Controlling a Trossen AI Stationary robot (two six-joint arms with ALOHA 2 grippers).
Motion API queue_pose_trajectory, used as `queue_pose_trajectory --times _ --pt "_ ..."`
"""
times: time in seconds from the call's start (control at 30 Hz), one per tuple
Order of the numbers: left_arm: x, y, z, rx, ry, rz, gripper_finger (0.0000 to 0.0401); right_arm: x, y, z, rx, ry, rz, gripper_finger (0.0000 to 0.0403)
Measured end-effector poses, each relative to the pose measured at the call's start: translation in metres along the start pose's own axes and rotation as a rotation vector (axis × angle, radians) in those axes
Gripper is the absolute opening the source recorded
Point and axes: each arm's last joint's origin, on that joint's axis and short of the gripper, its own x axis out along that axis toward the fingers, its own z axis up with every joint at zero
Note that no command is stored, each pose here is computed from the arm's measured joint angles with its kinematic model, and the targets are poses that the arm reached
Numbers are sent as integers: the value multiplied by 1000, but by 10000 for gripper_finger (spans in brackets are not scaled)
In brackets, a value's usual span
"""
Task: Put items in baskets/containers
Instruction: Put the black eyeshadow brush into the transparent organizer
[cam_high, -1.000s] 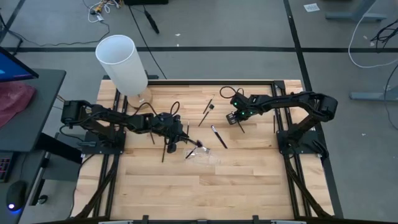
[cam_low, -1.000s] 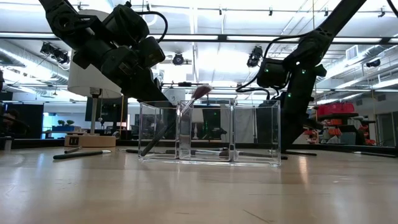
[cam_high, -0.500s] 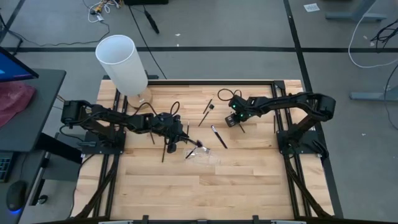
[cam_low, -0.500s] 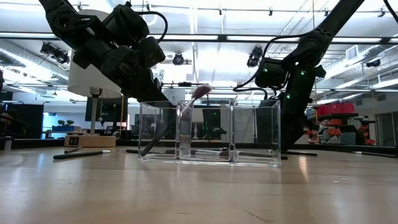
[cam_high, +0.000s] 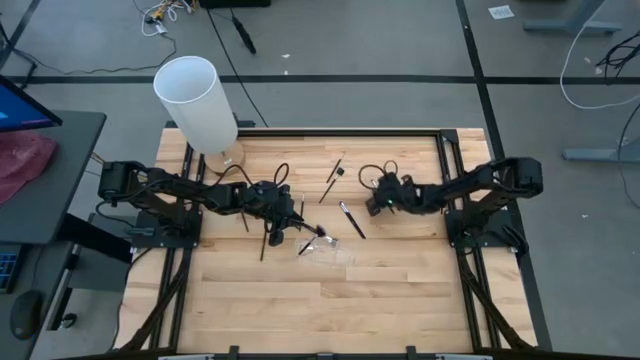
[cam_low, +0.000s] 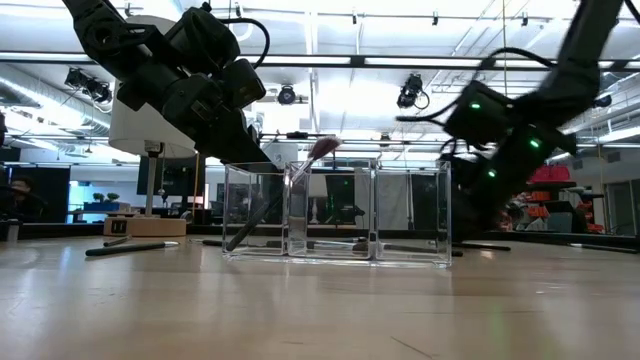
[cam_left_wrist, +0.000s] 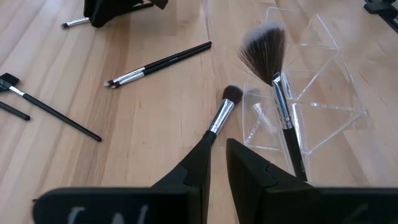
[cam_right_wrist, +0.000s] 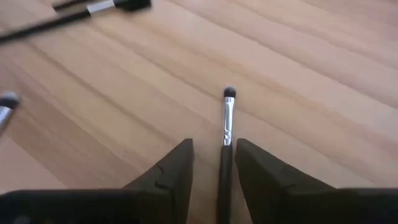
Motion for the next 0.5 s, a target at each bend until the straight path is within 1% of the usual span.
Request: queue_pose_trajectory --times 0.1,0.23,0.37,0.5 --pt "0 0 0 0 0 0 53 -3 -6 -13 38 -58 42 125" --pt "0 0 0 0 -1 0 53 -5 -12 -22 47 -69 46 112" --pt "0 0 0 1 -2 0 53 -3 -12 -25 -25 -80 35 95" --pt "0 0 0 1 -2 0 53 -1 -10 -29 -58 -109 10 80"
